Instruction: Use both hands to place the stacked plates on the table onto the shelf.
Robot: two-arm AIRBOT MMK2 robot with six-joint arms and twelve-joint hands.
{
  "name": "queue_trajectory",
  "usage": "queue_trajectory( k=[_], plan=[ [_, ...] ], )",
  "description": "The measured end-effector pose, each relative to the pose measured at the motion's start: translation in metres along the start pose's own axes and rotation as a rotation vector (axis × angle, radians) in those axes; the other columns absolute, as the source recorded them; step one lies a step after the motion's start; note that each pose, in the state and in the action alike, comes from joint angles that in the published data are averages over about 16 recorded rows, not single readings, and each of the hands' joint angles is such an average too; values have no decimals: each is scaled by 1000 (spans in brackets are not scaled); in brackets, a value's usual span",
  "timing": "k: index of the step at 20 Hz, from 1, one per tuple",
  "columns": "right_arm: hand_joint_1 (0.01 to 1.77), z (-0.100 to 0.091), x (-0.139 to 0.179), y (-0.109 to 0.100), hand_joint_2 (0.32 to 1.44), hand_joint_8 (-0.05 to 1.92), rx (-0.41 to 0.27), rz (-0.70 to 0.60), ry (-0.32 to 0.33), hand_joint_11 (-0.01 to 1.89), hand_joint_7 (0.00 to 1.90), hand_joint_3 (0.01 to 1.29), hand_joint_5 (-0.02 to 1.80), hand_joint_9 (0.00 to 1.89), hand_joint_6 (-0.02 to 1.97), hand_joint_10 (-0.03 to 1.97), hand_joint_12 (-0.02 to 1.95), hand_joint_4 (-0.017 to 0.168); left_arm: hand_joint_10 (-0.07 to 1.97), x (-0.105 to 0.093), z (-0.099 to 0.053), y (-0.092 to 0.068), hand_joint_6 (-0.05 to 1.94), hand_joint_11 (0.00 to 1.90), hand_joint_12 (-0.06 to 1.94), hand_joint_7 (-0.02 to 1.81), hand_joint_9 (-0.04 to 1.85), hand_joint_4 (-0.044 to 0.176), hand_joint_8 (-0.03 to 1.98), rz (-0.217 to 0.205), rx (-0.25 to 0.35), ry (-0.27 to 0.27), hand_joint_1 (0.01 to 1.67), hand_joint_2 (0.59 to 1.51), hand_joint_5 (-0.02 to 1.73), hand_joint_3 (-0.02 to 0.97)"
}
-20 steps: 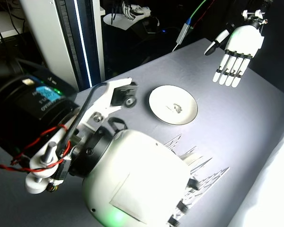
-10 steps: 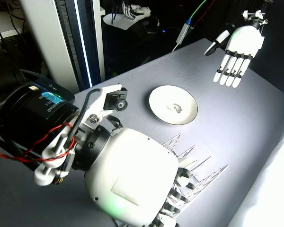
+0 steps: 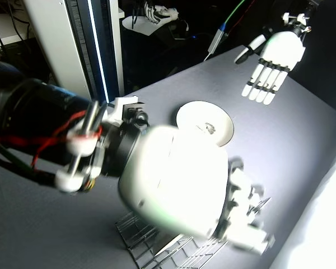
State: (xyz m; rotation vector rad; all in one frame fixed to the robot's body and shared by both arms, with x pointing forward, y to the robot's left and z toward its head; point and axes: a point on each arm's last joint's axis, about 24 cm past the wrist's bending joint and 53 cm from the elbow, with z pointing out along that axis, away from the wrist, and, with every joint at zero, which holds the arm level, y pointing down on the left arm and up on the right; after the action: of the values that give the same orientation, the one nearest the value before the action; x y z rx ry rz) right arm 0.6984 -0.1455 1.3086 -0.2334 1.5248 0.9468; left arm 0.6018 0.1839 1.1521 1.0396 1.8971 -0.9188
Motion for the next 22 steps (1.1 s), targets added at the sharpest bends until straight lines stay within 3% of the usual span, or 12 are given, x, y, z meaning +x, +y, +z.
queue_trajectory(
  k=[6, 11, 15, 22],
  plan=[
    [976, -13, 39, 64, 1060, 29, -274, -216, 97, 15, 352, 13, 329, 354, 21, 15, 1054, 4, 5, 6, 27, -15, 14, 18, 12, 19, 20, 0, 3, 42, 46, 20, 18, 1105, 17, 20],
    [959, -32, 73, 98, 1048, 29, -437, -304, 172, 12, 238, 13, 250, 238, 21, 12, 834, 6, 5, 13, 45, -16, 14, 18, 12, 18, 19, 0, 4, 73, 51, 36, 17, 1092, 14, 20],
    [938, -43, 88, 111, 1037, 29, -497, -329, 208, 13, 163, 13, 196, 163, 21, 12, 691, 5, 6, 16, 54, -16, 13, 18, 12, 17, 19, 0, 4, 89, 49, 42, 18, 1077, 15, 20],
    [919, -49, 96, 115, 1029, 29, -507, -339, 226, 13, 114, 13, 162, 109, 21, 12, 532, 4, 6, 24, 65, -10, 14, 18, 11, 17, 19, 0, 3, 99, 36, 60, 17, 1052, 18, 20]
  ],
)
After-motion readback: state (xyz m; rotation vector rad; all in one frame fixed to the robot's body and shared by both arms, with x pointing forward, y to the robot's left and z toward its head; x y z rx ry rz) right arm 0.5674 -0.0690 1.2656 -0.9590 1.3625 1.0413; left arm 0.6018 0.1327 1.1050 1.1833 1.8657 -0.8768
